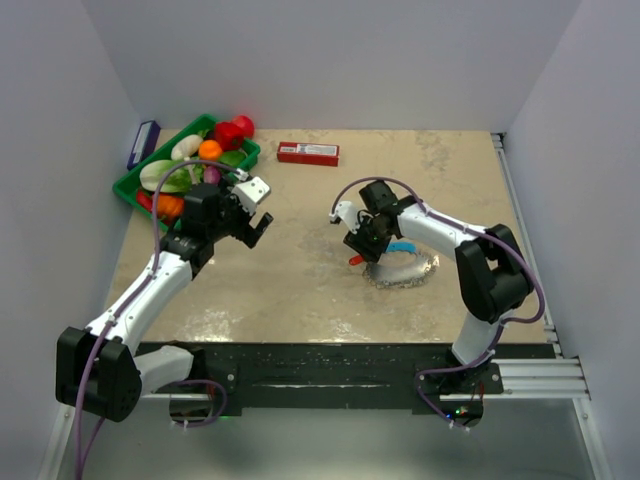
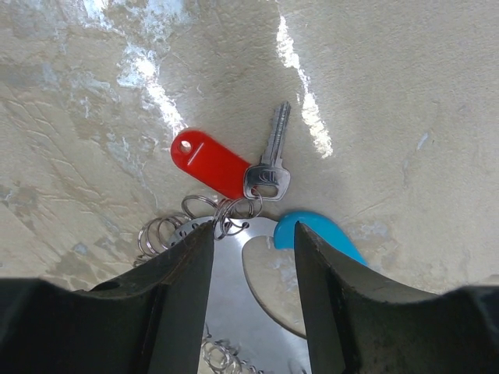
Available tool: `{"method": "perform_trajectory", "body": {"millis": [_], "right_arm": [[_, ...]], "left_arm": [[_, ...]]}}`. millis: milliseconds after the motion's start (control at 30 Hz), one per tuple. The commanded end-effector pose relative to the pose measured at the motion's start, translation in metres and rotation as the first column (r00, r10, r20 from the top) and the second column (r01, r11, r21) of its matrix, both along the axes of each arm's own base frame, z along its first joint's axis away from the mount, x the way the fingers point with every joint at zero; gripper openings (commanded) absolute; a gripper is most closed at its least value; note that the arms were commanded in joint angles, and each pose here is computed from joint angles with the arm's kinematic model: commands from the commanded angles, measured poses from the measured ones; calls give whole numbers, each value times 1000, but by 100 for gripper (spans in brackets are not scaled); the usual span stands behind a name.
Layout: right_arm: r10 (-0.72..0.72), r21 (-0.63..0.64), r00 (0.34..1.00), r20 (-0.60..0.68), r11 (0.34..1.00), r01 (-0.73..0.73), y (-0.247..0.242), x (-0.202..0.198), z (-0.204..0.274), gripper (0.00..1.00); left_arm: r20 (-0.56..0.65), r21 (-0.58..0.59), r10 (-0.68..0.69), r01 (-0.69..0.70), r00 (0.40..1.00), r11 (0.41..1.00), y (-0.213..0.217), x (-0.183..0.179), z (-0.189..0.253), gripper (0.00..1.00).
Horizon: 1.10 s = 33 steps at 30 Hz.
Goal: Remove the keys from the keyring
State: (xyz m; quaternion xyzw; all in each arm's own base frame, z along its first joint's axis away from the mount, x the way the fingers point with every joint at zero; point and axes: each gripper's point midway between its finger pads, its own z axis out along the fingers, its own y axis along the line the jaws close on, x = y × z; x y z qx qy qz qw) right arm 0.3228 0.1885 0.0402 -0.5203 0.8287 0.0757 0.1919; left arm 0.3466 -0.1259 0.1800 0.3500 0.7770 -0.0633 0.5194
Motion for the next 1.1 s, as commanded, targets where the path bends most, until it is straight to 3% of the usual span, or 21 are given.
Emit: {"method": "perform_trajectory", "body": {"millis": [0,200,1067], "right_arm": [[-8,54,999,43,999,6,6,7,20,49],[-54,25,994,90,998,52,-2,16,19,48],[7,21,1000,8,1000,-7,-4,-5,6,50]], "left_arm": [[23,-29,-8,9,1000,1000,-6,3,3,99],[20,-27,-7,8,1000,1000,-5,2,1,99],[3,-37,-12,12,1000,999,-8,3,-3,99]]}}
